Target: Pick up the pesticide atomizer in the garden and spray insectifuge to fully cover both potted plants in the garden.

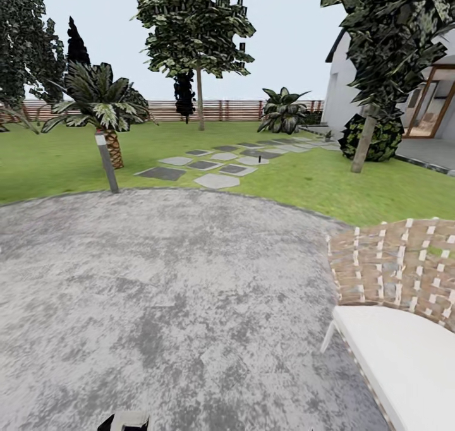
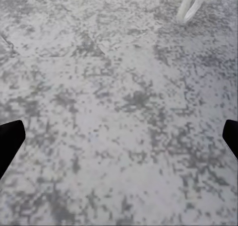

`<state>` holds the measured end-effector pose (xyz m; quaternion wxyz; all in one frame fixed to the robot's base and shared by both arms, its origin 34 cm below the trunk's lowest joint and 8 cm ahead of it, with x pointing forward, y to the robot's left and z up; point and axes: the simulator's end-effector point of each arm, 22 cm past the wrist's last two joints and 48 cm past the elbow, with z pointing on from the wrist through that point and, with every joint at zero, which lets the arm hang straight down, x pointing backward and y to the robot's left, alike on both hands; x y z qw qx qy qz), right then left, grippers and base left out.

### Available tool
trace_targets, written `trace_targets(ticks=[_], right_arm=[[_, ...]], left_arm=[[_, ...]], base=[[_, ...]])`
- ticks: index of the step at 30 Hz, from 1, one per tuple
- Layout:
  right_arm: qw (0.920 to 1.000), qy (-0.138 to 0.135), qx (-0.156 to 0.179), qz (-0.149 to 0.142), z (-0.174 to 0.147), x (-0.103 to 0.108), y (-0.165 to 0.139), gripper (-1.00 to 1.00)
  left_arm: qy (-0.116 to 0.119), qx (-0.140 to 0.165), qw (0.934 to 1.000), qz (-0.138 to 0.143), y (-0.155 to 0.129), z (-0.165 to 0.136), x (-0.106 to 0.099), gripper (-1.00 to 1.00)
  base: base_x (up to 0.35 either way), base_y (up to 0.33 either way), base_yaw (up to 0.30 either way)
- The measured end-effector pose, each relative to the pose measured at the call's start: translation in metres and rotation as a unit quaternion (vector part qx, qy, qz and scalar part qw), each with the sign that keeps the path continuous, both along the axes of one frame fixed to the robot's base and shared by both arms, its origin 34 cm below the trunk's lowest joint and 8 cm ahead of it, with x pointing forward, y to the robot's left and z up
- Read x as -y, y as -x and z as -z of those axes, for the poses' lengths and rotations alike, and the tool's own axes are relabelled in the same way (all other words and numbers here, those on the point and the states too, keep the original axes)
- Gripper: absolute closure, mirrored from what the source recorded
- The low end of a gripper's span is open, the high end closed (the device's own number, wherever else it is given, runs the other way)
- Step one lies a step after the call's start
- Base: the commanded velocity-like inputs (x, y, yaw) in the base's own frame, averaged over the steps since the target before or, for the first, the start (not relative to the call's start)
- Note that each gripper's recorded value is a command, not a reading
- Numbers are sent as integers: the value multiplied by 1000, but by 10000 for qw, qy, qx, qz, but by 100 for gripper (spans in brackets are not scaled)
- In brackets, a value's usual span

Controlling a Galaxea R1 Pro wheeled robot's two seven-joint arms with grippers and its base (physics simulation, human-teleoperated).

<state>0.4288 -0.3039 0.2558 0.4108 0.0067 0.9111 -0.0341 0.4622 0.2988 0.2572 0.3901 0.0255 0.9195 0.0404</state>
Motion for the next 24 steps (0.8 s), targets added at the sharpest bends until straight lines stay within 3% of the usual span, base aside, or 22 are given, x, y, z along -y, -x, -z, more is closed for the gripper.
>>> trace_targets(ticks=[24], right_arm=[[10000,-4,-5,-10,0,0,0,-100]], left_arm=[[0,1,10000,0,0,0,0,-100]], base=[[340,0,2]])
